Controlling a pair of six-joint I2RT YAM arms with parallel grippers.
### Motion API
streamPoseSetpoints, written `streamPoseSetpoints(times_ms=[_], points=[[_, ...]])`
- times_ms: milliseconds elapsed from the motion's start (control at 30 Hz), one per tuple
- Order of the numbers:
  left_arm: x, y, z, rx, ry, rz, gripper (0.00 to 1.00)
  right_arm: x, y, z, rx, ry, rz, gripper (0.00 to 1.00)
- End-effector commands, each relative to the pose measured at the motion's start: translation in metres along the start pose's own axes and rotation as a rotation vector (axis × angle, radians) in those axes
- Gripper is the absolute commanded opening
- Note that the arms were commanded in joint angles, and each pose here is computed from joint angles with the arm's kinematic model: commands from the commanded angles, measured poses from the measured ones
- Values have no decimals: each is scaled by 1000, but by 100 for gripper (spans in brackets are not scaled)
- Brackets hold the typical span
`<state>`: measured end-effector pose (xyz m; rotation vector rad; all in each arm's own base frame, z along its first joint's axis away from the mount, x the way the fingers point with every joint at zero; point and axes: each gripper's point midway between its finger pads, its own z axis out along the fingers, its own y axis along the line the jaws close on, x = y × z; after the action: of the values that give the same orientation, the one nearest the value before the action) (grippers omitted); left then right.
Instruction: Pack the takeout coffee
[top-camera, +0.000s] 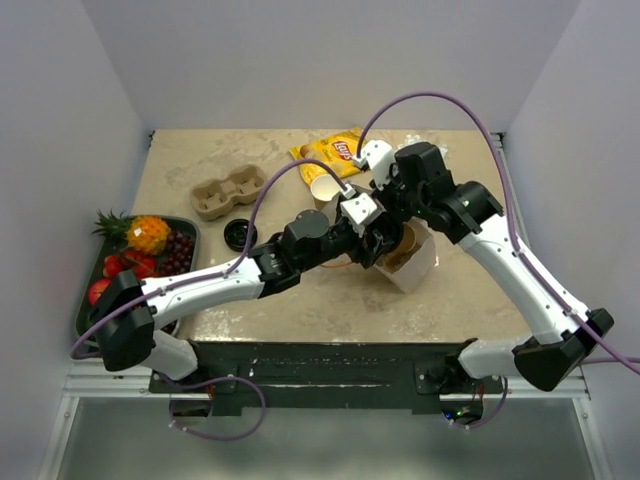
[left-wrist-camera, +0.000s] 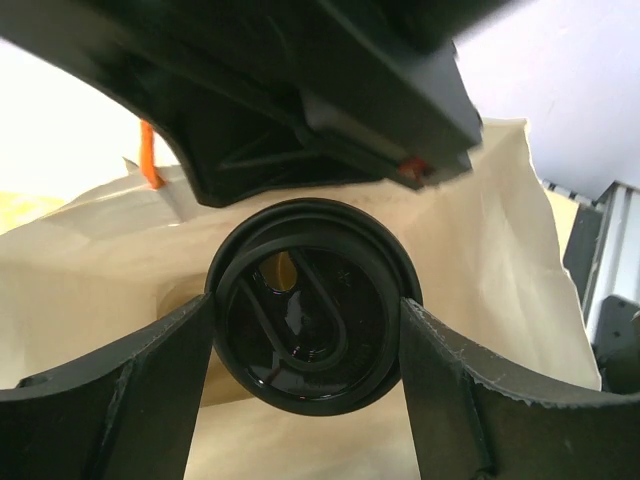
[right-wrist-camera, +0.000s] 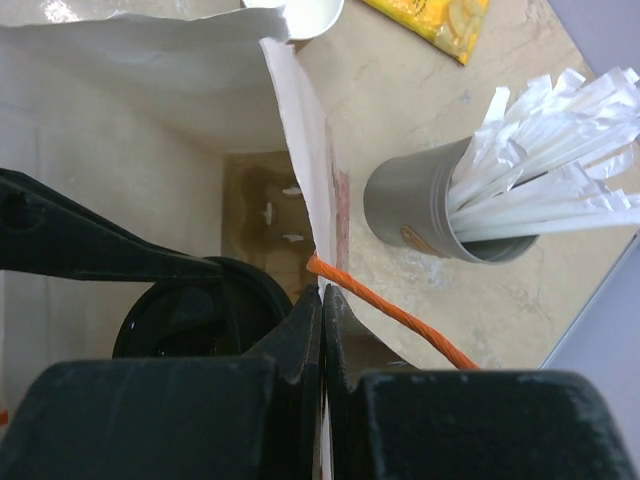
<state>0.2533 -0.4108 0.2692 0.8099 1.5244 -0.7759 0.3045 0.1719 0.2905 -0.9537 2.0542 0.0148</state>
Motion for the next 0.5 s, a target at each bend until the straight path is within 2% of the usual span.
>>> streamPoseSetpoints(times_ms=[0,67,267,433,467], points=[[-28,1,8,-15,-72,-68,22,-5,-10,-16,59,-66,29,0],[-23,2,9,-21,-75,-65,20,-3,-6,-17,43,-67,34,0],[-7,6,6,-22,-87,62,8,-4,2,-22,14,-80,64,0],[1,10,-3,-9,-104,245,1,-17,15,-32,-10,-156,40,0],[1,11,-4,-11,-110,272,1,-24,13,-39,5,-208,25,0]])
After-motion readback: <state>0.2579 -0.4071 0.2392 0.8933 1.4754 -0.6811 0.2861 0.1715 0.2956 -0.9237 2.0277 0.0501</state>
